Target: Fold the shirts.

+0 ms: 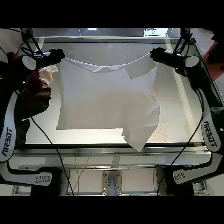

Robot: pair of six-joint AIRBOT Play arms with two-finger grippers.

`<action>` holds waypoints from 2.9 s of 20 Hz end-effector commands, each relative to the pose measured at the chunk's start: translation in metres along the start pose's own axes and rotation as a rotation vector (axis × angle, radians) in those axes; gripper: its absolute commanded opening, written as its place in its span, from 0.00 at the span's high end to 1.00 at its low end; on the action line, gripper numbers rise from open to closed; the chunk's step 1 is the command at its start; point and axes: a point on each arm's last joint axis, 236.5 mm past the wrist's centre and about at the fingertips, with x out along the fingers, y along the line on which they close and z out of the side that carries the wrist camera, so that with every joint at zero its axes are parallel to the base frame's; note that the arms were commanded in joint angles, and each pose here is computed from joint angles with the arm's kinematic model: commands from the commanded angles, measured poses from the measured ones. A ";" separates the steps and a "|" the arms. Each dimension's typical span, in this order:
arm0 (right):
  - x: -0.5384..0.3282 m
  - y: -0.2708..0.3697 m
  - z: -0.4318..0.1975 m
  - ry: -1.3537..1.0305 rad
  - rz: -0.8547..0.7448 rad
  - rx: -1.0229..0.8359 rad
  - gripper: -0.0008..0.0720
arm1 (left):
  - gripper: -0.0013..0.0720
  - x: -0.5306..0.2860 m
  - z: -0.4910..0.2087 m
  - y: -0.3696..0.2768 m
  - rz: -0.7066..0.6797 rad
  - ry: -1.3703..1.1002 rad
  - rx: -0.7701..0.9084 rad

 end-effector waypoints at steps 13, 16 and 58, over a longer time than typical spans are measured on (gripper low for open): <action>-0.107 -0.063 0.020 0.165 -0.089 0.014 0.48 | 0.16 -0.110 0.089 0.058 0.201 -0.146 0.172; -0.166 -0.090 -0.049 0.465 -0.184 0.018 0.47 | 0.16 -0.145 0.036 0.106 0.329 0.003 0.197; -0.150 -0.006 -0.263 0.407 0.098 0.815 0.95 | 0.16 -0.162 -0.271 0.145 0.436 0.598 -0.697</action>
